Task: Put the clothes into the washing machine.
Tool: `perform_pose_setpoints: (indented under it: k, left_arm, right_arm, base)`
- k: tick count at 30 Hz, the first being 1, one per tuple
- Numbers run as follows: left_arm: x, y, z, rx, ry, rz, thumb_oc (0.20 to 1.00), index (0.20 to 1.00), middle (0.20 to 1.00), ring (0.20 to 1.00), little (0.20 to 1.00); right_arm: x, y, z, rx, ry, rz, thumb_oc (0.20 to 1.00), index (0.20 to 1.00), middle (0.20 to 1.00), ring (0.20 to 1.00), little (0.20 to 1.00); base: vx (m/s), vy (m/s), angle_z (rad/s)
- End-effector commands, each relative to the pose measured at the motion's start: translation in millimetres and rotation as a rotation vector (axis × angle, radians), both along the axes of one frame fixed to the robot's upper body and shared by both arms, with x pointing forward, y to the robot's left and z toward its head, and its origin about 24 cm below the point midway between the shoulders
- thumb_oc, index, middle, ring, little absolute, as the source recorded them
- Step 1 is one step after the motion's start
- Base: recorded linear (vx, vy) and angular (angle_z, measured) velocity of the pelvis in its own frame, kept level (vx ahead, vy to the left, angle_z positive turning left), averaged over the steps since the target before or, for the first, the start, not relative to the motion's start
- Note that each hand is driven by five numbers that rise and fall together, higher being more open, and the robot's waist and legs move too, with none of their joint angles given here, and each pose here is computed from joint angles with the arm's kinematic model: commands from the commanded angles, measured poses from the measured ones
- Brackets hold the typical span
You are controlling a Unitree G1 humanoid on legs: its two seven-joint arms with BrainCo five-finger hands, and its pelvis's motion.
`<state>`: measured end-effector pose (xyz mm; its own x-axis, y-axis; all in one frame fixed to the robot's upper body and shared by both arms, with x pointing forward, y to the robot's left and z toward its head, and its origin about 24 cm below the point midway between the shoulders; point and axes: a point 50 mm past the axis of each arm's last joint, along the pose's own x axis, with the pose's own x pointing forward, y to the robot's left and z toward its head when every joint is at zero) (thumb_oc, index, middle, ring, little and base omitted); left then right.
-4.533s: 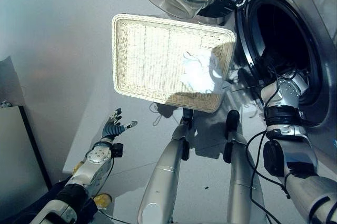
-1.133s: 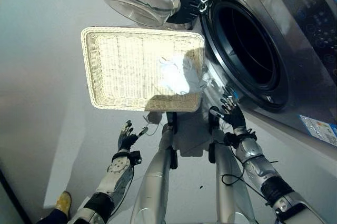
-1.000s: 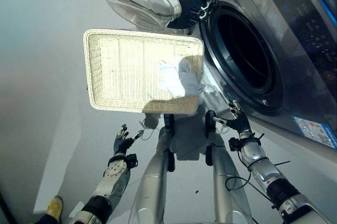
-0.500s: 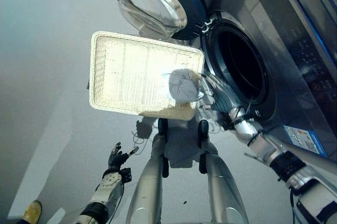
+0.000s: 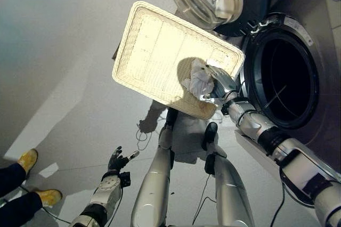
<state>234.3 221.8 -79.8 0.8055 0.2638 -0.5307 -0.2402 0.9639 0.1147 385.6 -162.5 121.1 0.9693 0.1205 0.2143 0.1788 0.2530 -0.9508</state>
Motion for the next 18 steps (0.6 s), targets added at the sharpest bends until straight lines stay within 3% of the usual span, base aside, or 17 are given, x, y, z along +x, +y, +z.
perform_pose_setpoints:
  k: [1, 4, 5, 10, 17, 18]
  left_arm:
    - [11.5, -7.0, 9.2, -0.008, -0.056, -0.032, 1.000, 1.000, 1.000, 1.000, 1.000]
    - [12.3, -10.3, 9.9, -0.007, -0.059, -0.049, 1.000, 1.000, 1.000, 1.000, 1.000]
    - [15.6, -16.0, 13.0, -0.006, -0.080, -0.073, 1.000, 1.000, 1.000, 1.000, 1.000]
    - [19.7, -23.9, 20.8, -0.023, -0.123, -0.106, 1.000, 1.000, 1.000, 1.000, 1.000]
    - [22.3, -31.0, 28.7, -0.033, -0.164, -0.140, 1.000, 1.000, 1.000, 1.000, 1.000]
    - [23.3, -32.7, 30.7, -0.035, -0.170, -0.150, 1.000, 1.000, 1.000, 1.000, 1.000]
  right_arm:
    - [5.7, -11.5, 20.1, -0.022, -0.055, -0.041, 1.000, 1.000, 1.000, 1.000, 1.000]
    - [9.8, -16.5, 22.6, -0.040, -0.035, -0.083, 1.000, 1.000, 1.000, 1.000, 1.000]
    - [16.9, -31.1, 26.4, -0.084, 0.021, -0.189, 1.000, 1.000, 1.000, 1.000, 1.000]
    - [20.9, -59.4, 26.6, -0.146, 0.138, -0.382, 1.000, 1.000, 1.000, 1.000, 1.000]
    - [23.4, -70.9, 39.6, -0.195, 0.158, -0.458, 1.000, 1.000, 1.000, 1.000, 1.000]
    - [24.4, -70.6, 42.6, -0.212, 0.165, -0.453, 0.821, 0.821, 0.821, 0.821, 0.821]
  base:
    - [0.01, -0.074, 0.25]
    - [0.02, -0.035, 0.14]
    - [0.01, -0.040, 0.07]
    - [0.03, -0.036, 0.10]
    - [0.02, -0.016, 0.05]
    - [0.00, 0.000, 0.00]
